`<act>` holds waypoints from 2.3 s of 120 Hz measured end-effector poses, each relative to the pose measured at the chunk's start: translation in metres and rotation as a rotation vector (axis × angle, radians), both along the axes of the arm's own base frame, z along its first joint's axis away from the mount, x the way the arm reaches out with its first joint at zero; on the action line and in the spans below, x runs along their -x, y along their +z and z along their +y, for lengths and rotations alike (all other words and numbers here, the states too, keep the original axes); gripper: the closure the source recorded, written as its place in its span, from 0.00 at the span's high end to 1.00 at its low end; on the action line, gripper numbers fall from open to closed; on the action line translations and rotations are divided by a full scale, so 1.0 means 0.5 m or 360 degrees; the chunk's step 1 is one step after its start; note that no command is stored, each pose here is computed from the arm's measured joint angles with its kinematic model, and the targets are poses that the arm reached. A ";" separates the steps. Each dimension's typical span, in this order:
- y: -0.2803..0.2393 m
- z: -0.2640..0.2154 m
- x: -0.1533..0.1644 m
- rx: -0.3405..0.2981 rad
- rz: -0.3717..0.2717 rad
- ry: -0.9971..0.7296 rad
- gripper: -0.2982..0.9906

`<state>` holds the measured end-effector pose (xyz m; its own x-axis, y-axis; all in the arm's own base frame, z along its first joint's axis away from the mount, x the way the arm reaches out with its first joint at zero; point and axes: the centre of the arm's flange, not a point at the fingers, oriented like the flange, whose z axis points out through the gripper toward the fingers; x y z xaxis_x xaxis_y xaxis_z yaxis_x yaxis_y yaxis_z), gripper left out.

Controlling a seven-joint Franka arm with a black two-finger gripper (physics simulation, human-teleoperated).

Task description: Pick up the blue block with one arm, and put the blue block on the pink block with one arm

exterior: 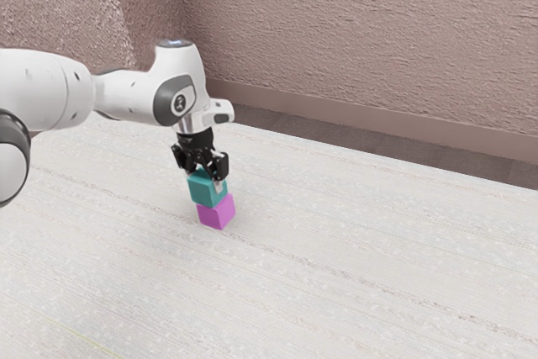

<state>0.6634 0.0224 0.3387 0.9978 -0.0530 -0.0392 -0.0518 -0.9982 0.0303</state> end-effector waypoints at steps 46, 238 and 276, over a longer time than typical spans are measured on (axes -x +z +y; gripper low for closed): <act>-0.007 -0.001 -0.011 0.0000 -0.0009 -0.0056 0.49; -0.007 0.015 -0.016 -0.0009 -0.0019 0.0146 0.49; -0.008 0.011 -0.017 -0.0007 -0.0022 0.0134 0.49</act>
<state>0.6717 0.0279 0.3349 0.9992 0.0314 -0.0256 0.0321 -0.9992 0.0256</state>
